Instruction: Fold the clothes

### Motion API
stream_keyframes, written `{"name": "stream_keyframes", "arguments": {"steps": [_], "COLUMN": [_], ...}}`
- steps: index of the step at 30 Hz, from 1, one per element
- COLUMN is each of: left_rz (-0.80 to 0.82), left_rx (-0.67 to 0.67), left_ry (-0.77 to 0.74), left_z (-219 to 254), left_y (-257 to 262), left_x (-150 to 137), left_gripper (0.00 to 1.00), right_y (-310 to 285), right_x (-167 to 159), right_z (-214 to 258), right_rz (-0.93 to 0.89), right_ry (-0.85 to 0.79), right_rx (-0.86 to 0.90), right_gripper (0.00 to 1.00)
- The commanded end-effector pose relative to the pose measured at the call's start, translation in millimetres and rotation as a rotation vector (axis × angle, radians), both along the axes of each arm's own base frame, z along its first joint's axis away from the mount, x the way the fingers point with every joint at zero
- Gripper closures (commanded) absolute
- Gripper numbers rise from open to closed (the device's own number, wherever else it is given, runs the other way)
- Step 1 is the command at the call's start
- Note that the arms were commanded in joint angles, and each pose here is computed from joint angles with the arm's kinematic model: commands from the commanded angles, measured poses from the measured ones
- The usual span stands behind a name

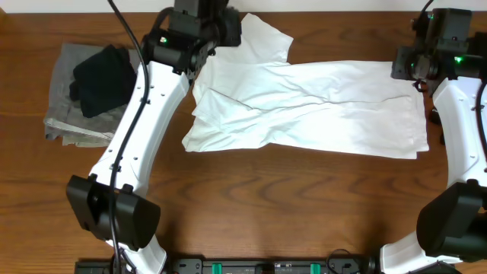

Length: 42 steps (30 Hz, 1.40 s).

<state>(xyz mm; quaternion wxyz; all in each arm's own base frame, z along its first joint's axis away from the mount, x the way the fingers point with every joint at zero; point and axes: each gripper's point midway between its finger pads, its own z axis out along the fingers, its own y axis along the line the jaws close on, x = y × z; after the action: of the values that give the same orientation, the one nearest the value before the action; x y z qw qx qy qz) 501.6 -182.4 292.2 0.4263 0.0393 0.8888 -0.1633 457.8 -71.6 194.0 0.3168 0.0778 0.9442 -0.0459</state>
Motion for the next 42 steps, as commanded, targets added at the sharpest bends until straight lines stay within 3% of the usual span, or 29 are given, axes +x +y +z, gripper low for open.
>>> {"name": "stream_keyframes", "arguments": {"steps": [1,9,18,27,42], "left_rz": [0.041,0.032,0.039,0.033,0.025], "left_rx": [0.085,0.167,0.158,0.209,0.291], "left_ry": [0.06,0.297,0.289,0.433,0.678], "left_z": [-41.2,-169.8,-237.7,-294.6,-317.9], "left_y": [11.3,6.0,-4.0,2.5,13.0], "left_x": [14.4,28.1,58.4,36.7,-22.6], "left_gripper": [0.76,0.76,0.81,0.81,0.85], "right_y": [-1.3,-2.2,-1.9,-4.4,-4.5], "right_x": [1.7,2.4,-2.1,-3.4,-5.8], "right_z": [3.5,-2.5,-13.5,-15.0,-16.7], "right_rz": [-0.011,-0.013,-0.014,-0.02,-0.015], "right_ry": [-0.008,0.005,0.032,0.037,0.05], "right_rx": [0.028,0.03,0.032,0.03,0.027], "right_gripper": [0.47,0.45,0.45,0.44,0.42]}}
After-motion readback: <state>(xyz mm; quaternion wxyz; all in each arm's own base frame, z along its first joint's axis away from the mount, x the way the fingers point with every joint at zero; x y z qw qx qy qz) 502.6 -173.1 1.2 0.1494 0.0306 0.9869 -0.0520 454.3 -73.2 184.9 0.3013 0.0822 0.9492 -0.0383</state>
